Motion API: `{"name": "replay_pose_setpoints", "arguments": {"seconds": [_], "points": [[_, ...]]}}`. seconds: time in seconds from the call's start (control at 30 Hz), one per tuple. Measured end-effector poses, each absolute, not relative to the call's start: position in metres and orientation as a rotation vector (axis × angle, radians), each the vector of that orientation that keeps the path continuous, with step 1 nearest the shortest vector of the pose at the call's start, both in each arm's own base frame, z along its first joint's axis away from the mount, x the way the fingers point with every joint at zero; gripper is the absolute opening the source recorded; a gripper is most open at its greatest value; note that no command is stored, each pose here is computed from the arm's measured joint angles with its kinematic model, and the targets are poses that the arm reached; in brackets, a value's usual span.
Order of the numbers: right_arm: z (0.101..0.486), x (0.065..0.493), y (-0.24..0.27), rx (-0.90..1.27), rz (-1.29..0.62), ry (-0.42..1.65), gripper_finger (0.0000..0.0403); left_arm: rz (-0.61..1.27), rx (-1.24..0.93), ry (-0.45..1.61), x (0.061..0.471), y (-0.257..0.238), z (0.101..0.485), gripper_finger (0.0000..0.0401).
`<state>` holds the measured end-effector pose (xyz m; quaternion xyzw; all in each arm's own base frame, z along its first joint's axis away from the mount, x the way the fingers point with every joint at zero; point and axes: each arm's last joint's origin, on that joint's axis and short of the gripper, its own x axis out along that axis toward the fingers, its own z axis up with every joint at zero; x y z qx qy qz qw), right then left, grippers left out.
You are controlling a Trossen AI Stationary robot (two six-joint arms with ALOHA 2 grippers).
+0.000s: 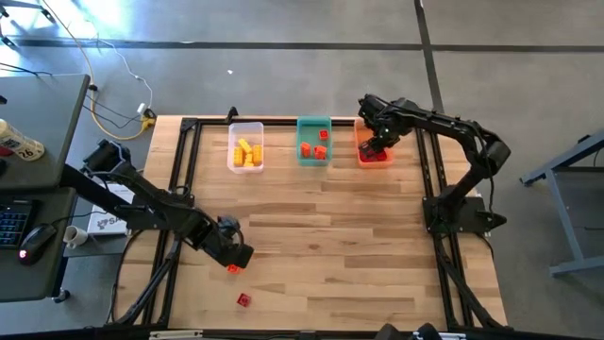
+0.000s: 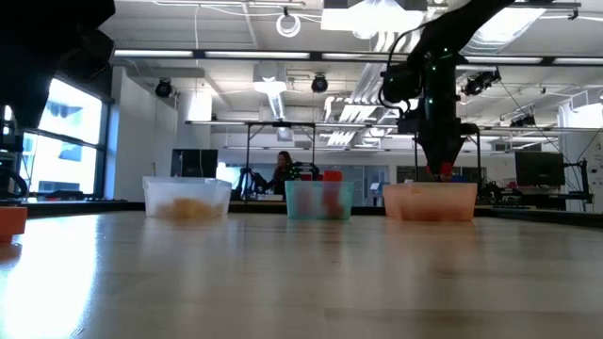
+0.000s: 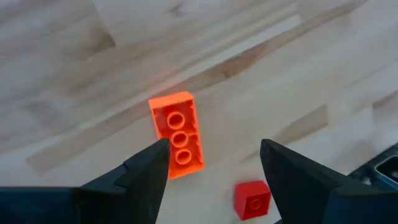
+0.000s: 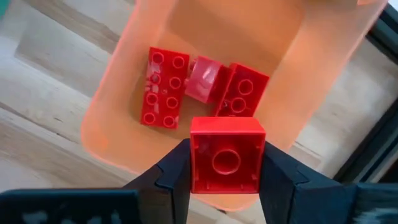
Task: Sort & place blocks by color
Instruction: Put the red game piece into the orange bin, then put the orange game piece into the blue bin
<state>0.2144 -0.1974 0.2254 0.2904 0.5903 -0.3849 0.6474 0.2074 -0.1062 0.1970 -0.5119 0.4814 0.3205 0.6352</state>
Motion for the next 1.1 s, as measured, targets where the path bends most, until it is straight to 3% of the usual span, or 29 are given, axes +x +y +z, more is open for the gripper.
{"name": "replay_pose_setpoints", "arguments": {"seconds": [0.33,0.77,1.1], "points": [[0.226,0.216,-0.198,0.628,-0.823,1.34,0.0138,0.852,-1.168,1.141,0.208,-0.122,0.175,0.0236],[0.226,0.215,-0.198,0.617,-0.826,1.343,0.0231,0.912,-1.154,1.175,0.212,-0.128,0.158,0.0236],[0.227,0.215,-0.197,0.652,-0.846,1.333,0.0238,0.924,-1.12,1.225,0.217,-0.132,0.143,0.0236]]}}
